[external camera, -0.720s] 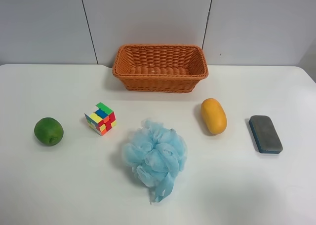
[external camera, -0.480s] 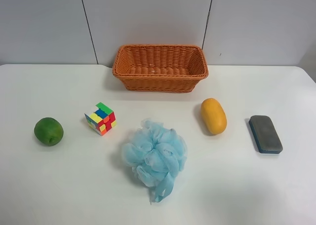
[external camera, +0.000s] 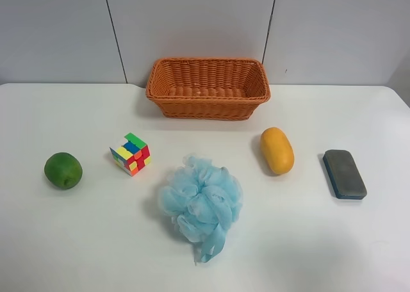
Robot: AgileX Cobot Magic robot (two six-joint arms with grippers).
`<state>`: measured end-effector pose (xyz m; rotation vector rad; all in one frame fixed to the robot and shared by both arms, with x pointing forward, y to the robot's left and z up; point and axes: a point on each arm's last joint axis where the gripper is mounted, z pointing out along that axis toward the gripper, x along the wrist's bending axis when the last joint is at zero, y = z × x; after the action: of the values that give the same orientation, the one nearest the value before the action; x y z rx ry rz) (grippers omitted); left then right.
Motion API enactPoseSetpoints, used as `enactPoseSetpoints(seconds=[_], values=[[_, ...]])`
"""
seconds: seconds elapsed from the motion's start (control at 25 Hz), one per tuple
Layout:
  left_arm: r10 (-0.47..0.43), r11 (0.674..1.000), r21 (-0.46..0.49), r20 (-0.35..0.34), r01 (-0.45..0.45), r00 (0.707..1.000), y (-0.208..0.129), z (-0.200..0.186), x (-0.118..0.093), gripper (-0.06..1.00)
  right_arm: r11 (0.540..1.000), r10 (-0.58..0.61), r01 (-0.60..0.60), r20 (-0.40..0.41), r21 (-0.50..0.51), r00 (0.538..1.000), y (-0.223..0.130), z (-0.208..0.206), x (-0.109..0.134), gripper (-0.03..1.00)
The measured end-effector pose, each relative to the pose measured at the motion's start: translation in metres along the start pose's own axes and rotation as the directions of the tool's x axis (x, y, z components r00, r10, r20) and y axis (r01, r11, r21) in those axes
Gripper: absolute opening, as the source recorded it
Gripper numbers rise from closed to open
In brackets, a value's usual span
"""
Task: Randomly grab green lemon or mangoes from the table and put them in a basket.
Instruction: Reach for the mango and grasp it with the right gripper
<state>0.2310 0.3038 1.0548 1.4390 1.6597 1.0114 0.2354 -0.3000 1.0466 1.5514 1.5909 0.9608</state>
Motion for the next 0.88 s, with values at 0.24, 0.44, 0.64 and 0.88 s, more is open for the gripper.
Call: enactPoseSetpoints(seconds=[0.24, 0.44, 0.64, 0.88], values=[[0.000, 1.000, 0.000, 0.000, 0.000, 1.000, 0.0000, 0.0000, 0.0000, 0.95, 1.000, 0.000, 0.000, 0.000, 0.000, 1.000, 0.0000, 0.0000, 0.0000, 0.99], [0.000, 1.000, 0.000, 0.000, 0.000, 1.000, 0.0000, 0.0000, 0.0000, 0.95, 1.000, 0.000, 0.000, 0.000, 0.000, 1.000, 0.0000, 0.0000, 0.0000, 0.99], [0.000, 1.000, 0.000, 0.000, 0.000, 1.000, 0.0000, 0.0000, 0.0000, 0.95, 1.000, 0.000, 0.000, 0.000, 0.000, 1.000, 0.0000, 0.0000, 0.0000, 0.99], [0.000, 1.000, 0.000, 0.000, 0.000, 1.000, 0.0000, 0.0000, 0.0000, 0.95, 1.000, 0.000, 0.000, 0.000, 0.000, 1.000, 0.0000, 0.0000, 0.0000, 0.99]])
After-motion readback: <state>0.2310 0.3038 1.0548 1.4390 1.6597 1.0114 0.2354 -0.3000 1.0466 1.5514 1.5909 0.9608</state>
